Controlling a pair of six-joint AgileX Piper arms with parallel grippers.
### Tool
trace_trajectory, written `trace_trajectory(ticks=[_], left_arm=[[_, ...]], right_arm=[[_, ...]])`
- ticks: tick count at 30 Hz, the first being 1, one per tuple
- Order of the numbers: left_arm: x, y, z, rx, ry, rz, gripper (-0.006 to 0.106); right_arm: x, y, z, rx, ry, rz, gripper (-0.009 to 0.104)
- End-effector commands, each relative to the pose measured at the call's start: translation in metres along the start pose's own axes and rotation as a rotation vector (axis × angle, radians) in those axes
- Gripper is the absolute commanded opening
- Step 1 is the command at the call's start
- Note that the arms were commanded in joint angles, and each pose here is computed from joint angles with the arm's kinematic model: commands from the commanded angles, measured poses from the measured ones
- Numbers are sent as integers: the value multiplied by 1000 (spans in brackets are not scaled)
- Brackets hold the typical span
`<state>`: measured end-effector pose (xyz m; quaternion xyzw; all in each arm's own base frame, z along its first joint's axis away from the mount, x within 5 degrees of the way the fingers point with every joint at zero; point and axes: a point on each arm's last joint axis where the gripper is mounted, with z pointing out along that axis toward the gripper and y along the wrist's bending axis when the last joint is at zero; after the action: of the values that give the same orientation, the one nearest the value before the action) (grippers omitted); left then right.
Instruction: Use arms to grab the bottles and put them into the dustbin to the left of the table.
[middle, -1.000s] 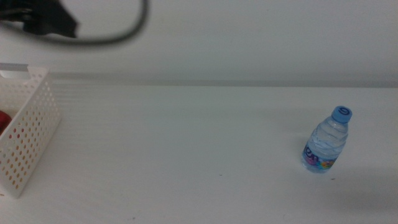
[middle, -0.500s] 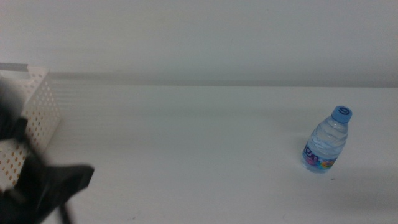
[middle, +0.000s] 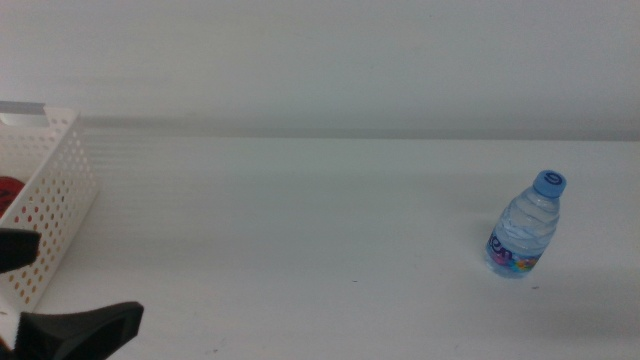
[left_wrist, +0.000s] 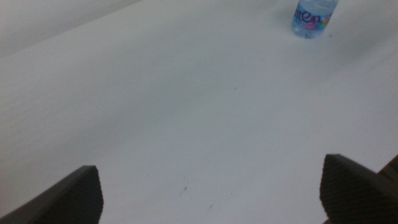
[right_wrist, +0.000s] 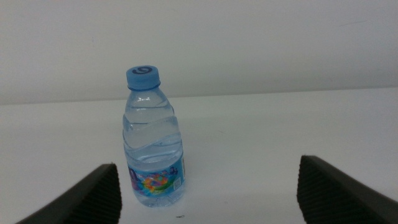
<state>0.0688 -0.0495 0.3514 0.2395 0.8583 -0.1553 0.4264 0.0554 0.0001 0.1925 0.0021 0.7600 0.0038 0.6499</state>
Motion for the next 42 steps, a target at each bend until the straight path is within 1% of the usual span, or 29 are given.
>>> trace_trajectory(ticks=[1, 6, 11, 21, 28, 42], left_arm=[[-1, -1, 4, 18, -38, -13, 94], [3, -1, 16, 23, -89, -15, 94], [1, -2, 17, 26, -122, -6, 94], [0, 0, 17, 8, -133, 15, 94], [-5, 0, 16, 0, -187, 29, 94], [-7, 1, 16, -12, -217, 46, 94]], right_arm=[[12, 0, 1, 7, 3, -8, 76], [12, 0, 1, 7, 3, -8, 76], [12, 0, 1, 7, 3, -8, 76], [12, 0, 1, 7, 3, -8, 76], [12, 0, 1, 7, 3, -8, 76], [12, 0, 1, 7, 3, -8, 76]])
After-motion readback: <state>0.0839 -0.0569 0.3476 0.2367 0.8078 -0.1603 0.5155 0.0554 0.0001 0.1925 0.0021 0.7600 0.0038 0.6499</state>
